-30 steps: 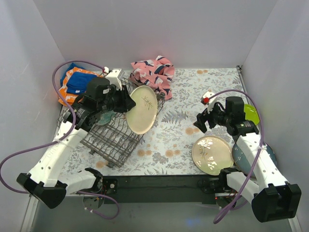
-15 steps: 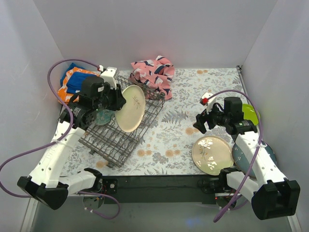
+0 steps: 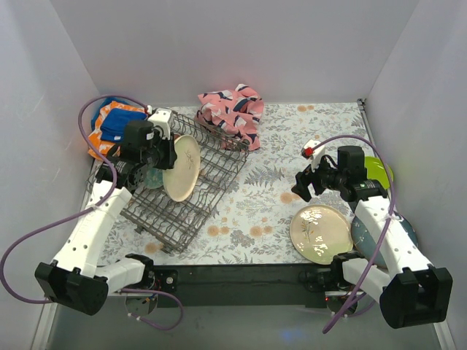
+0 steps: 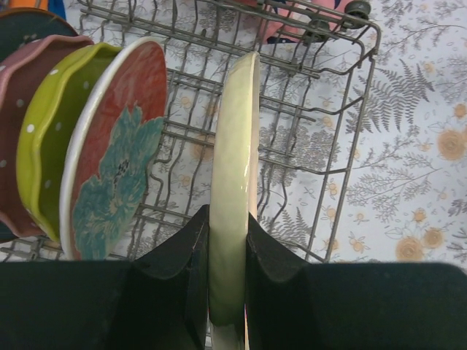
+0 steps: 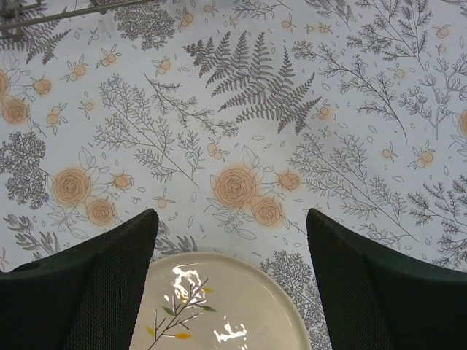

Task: Load the plates into the dish rack
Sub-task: Insert the plate into the dish rack

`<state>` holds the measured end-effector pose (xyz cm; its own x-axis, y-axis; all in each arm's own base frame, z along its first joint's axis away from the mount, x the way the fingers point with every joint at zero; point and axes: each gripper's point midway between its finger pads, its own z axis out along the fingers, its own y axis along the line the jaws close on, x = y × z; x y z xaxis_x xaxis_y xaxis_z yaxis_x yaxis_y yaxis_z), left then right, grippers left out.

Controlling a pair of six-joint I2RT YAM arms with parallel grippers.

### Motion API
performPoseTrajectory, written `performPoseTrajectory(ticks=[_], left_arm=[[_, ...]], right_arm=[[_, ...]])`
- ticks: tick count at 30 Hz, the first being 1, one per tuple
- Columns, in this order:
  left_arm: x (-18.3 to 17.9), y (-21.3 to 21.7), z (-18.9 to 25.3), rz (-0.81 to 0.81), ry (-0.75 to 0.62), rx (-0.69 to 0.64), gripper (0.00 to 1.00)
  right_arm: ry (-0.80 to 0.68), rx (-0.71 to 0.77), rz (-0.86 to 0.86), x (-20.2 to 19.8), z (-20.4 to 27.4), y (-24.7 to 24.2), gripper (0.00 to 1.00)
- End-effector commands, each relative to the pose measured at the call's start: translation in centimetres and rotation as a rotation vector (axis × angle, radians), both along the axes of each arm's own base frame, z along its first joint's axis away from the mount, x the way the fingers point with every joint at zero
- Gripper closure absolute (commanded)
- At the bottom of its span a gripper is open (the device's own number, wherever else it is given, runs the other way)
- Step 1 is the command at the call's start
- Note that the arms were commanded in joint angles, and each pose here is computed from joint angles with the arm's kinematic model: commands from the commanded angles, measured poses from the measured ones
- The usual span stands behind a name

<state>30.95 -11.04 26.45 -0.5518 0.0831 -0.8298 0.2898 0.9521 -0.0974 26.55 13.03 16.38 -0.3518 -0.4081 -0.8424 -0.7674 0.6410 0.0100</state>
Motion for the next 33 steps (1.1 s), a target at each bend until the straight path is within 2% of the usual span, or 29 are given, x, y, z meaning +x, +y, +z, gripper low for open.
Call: performPoseTrajectory(ticks=[1,15,33], left_arm=[[2.0,0.9,4.2,-0.008,-0.196,0.033,1.00],[5.2,4.0,3.4,-0.025,-0.261,0.232,1.00],[8.0,5.0,0.4,-0.043,-0.239,0.290,1.00]], right_arm=[[0.003,0.015,0.008,0.1,-0.3,0.2,0.13],[0.032,0.010,0.014,0.5,-1.0,0.3,0.13],[0.051,-0.003,0.022,1.4,-1.4,0.5,0.13]])
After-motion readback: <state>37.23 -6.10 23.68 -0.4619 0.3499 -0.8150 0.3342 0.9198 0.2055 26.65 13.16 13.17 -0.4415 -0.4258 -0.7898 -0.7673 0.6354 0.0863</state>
